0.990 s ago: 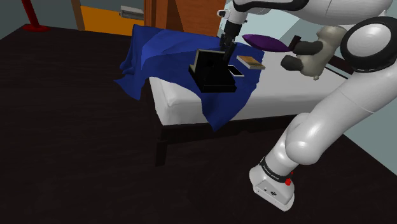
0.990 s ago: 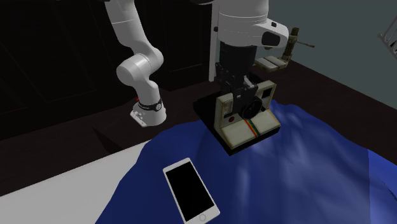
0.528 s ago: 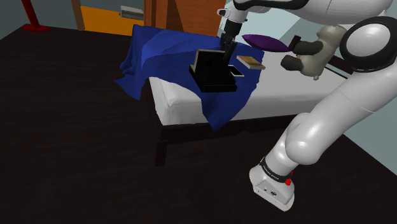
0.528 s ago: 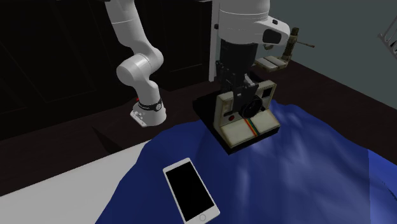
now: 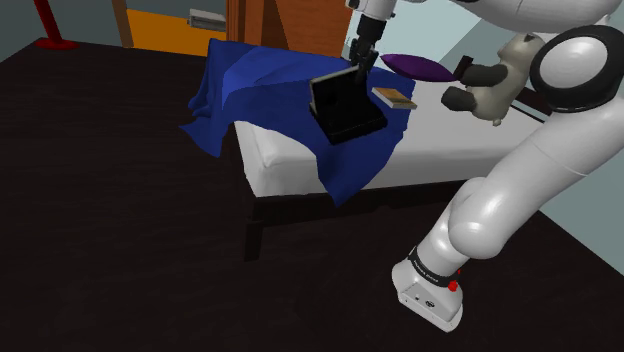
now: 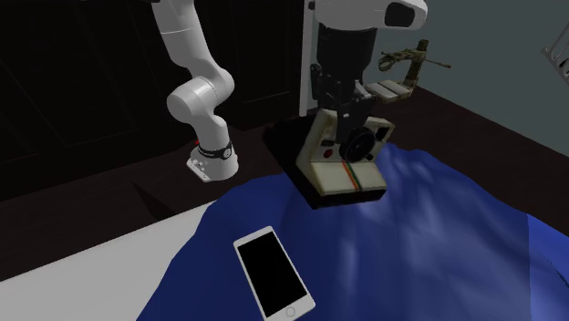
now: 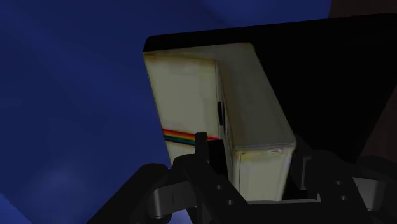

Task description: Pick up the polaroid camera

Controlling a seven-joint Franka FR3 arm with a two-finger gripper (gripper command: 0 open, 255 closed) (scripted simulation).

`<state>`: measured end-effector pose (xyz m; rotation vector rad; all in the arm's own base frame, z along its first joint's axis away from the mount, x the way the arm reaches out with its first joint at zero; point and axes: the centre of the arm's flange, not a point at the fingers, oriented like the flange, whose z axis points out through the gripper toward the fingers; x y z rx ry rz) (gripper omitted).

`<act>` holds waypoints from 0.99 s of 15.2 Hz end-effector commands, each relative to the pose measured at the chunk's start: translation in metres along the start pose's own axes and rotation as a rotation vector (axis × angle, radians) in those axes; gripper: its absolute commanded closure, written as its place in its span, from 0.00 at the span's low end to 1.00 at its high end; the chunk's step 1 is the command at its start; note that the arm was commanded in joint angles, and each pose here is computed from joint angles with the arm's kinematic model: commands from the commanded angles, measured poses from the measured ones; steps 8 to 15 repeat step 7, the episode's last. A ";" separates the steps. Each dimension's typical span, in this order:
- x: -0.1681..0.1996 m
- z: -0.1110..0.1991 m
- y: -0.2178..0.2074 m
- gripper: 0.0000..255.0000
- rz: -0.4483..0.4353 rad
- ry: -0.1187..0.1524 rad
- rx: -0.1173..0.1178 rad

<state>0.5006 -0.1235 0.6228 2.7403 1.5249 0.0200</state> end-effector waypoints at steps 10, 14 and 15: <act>0.001 -0.035 0.001 1.00 0.000 0.002 -0.004; 0.001 -0.035 0.001 1.00 0.000 0.002 -0.004; 0.001 -0.035 0.001 1.00 0.000 0.002 -0.004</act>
